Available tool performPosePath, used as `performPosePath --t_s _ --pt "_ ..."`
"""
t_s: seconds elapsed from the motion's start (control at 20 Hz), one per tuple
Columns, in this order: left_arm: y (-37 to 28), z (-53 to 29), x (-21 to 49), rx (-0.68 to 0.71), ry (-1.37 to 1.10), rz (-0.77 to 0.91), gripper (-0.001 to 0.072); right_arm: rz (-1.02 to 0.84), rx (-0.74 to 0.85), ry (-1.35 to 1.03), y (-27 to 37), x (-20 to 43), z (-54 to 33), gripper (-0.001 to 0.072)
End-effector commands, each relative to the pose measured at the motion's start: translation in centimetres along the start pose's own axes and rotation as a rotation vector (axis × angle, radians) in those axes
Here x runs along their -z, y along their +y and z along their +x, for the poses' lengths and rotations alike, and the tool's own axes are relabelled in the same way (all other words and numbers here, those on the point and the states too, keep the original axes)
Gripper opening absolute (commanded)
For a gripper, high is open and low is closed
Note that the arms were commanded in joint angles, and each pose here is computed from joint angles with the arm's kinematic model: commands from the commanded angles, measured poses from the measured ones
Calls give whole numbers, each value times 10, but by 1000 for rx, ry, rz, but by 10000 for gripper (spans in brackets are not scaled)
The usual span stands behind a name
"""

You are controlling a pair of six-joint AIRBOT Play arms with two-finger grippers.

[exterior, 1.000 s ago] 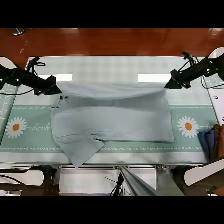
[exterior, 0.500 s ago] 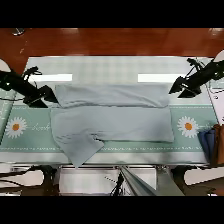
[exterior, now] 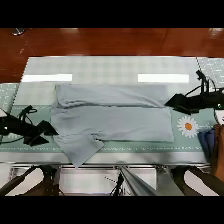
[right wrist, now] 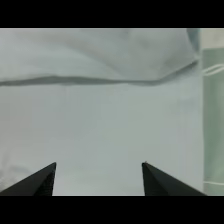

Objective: Fold the shirts.

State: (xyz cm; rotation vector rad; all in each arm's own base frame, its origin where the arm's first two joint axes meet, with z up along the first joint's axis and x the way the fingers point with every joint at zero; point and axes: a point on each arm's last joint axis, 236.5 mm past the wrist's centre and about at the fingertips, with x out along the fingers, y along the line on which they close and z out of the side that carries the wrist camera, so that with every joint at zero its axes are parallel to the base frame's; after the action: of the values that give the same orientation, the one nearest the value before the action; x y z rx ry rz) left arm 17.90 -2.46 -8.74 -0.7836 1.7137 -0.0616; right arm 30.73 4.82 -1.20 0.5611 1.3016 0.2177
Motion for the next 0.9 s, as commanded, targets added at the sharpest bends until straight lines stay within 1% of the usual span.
performPosePath --t_s 0.0,0.15,0.35,0.45,0.55,0.6,0.65,0.7,0.8,0.85 --pt "-18 26 11 150 -47 -26 704 20 -29 -1 1 30 16 622" --pt "-29 35 17 221 -47 12 704 34 -75 18 12 35 16 623" --pt "-30 38 16 223 -53 5 704 49 -121 21 21 34 12 623" --pt "-34 43 23 213 -29 38 703 83 -111 -37 9 17 -1 623" --pt "-39 49 28 189 -10 88 693 159 -66 -89 -25 3 -24 623" --pt "-41 52 30 178 -4 111 589 207 -4 -73 -54 11 -33 623" --pt "-43 55 32 167 2 133 327 279 85 -24 -87 31 -38 623" --pt "-44 57 34 161 8 153 31 354 149 35 -110 54 -40 623" --pt "-45 58 34 157 10 167 24 444 199 147 -129 98 -28 623" --pt "-45 58 34 157 11 166 24 474 188 184 -127 112 -18 622"
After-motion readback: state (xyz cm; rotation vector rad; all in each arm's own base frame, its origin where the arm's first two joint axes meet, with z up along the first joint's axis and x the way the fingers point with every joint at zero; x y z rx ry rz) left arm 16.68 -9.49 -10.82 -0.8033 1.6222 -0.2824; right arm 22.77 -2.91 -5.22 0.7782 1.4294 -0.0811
